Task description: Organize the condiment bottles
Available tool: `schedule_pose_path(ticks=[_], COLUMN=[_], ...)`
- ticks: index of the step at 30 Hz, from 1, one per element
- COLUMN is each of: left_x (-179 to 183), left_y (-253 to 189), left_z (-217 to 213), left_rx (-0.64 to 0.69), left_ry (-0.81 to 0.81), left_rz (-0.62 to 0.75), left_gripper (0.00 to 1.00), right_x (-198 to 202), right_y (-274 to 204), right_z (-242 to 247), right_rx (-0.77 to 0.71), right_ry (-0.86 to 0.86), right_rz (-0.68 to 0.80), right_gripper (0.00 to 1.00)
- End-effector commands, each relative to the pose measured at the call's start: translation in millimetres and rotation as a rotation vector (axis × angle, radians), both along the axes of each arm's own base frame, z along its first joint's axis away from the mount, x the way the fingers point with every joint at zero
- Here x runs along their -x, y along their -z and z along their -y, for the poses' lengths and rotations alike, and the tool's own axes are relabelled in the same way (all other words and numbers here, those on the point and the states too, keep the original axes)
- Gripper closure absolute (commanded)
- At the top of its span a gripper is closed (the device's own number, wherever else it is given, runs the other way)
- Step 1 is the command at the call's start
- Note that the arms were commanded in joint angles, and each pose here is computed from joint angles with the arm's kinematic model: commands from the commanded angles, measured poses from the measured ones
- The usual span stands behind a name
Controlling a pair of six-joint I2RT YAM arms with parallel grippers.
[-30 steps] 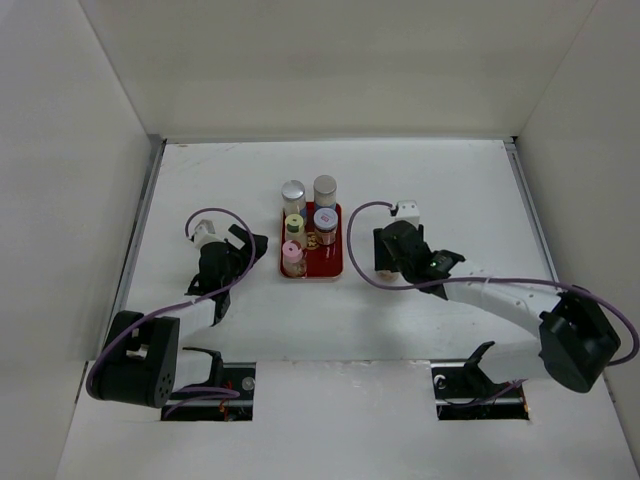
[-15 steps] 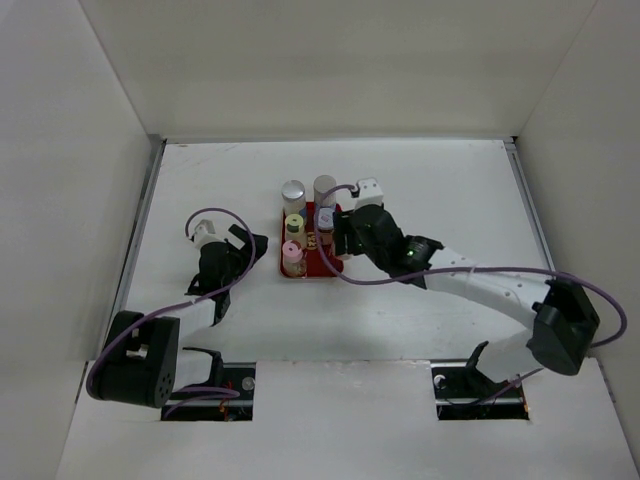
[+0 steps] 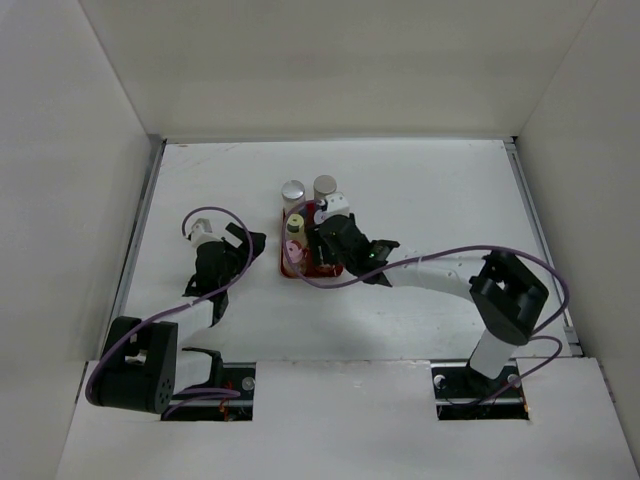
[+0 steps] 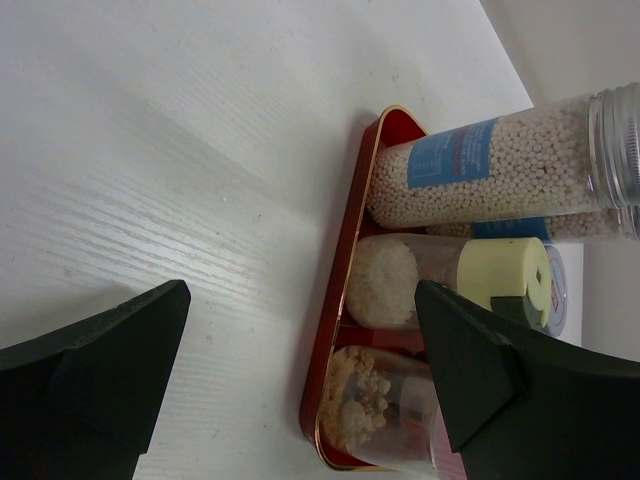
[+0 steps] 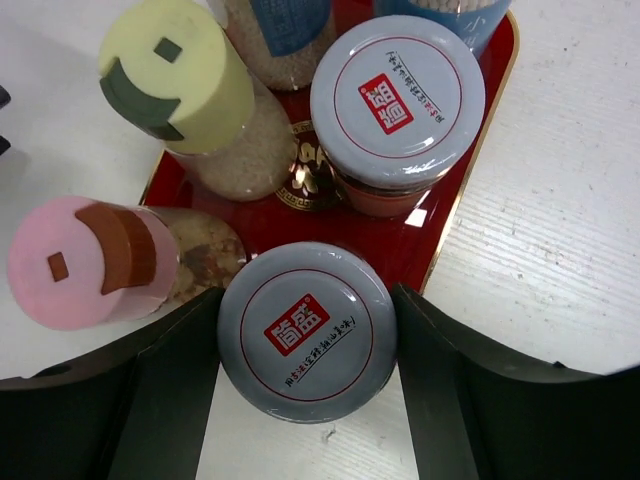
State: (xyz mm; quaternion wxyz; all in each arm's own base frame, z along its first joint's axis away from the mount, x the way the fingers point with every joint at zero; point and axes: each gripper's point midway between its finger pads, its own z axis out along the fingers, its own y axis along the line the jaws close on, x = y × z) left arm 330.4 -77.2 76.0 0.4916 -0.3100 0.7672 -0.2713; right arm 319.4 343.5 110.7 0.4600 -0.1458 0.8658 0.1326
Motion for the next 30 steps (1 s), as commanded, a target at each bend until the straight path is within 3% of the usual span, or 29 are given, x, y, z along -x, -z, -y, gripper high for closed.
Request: schedule_pose_path(ticks=[1, 2, 12, 22, 30], left_x=[-3, -2, -6, -8, -17], left_y=[-9, -10, -9, -22, -22], left_z=[1, 2, 0, -11, -10], left_rx=[0.015, 0.018, 0.014, 0.015, -0.037], left_ry=[0.017, 0.022, 0.018, -0.014, -0.021], left_rz=[0.039, 0.041, 0.038, 0.067, 0.008], left_gripper=[0.0, 0.0, 0.0, 0.0, 0.0], right_x=[-15, -13, 9, 3, -3], right_y=[-61, -65, -108, -67, -45], right_z=[-24, -21, 61, 167, 186], right_rx=[-0.162, -0.16, -0.217, -0.347, -0.344], right_ry=[0.009, 0.012, 0.15, 0.437, 0.458], right_rz=[0.134, 0.142, 0.275, 0.297, 0.247], right_gripper=[0.23, 0.0, 0.0, 0.0, 0.0])
